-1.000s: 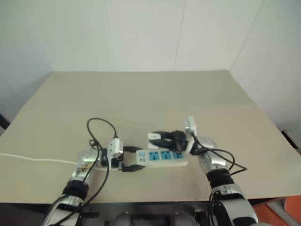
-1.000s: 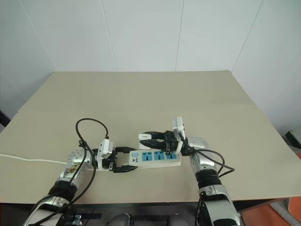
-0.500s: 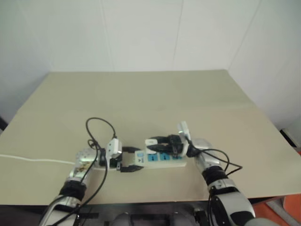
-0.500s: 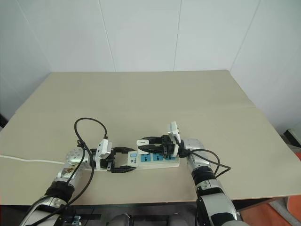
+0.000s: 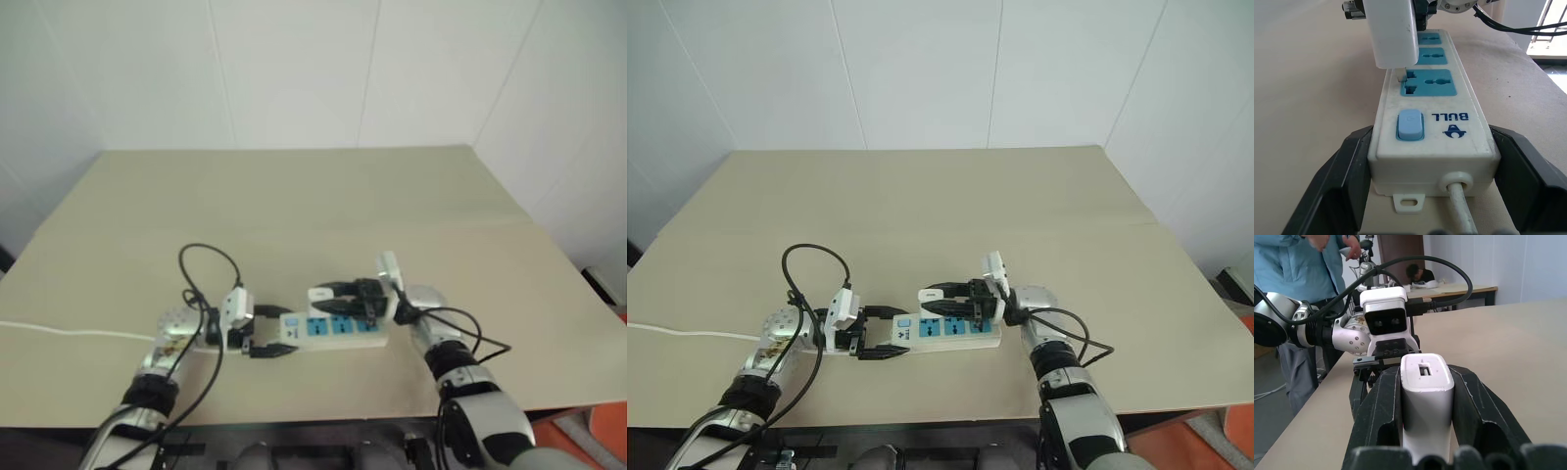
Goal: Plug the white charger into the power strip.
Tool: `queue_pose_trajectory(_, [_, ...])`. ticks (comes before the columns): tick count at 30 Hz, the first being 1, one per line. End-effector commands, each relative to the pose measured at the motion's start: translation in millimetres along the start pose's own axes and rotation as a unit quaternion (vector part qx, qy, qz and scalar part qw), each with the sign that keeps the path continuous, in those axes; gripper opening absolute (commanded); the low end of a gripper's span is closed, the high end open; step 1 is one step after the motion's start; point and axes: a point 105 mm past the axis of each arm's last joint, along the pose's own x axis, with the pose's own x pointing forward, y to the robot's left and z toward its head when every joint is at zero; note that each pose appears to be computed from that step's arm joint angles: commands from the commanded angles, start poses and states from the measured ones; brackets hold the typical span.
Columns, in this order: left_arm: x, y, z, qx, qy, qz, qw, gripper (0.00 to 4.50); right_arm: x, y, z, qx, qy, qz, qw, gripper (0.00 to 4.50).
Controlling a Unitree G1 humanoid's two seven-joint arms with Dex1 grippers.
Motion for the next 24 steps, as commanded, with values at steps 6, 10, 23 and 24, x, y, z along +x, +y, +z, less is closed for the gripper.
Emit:
queue_pose_trajectory(6, [0.9,-8.6,-12.3,-0.019,0.024,-0.016,0.999,3.25,3.6,11.7,-9.4,0.006,0.016,0.029,0.999,1.15])
queue_pose_trajectory(10, [1.1,-8.2,-11.9,-0.018,0.023,-0.015,0.999,3.25,6.9,14.5,-11.5,0.007,0.015,0.034,0.999,1.15])
queue_pose_trajectory(23, [0.7,-8.5,-11.7,-0.019,0.022,-0.012,1.000,3.25,8.0,17.1,-20.4,0.009,0.034,0.035,0.999,1.15])
queue_pose_trajectory(24, [0.5,-8.6,-11.7,-0.019,0.022,-0.012,0.999,3.25,7.1,17.6,-21.5,0.011,0.036,0.036,0.999,1.15])
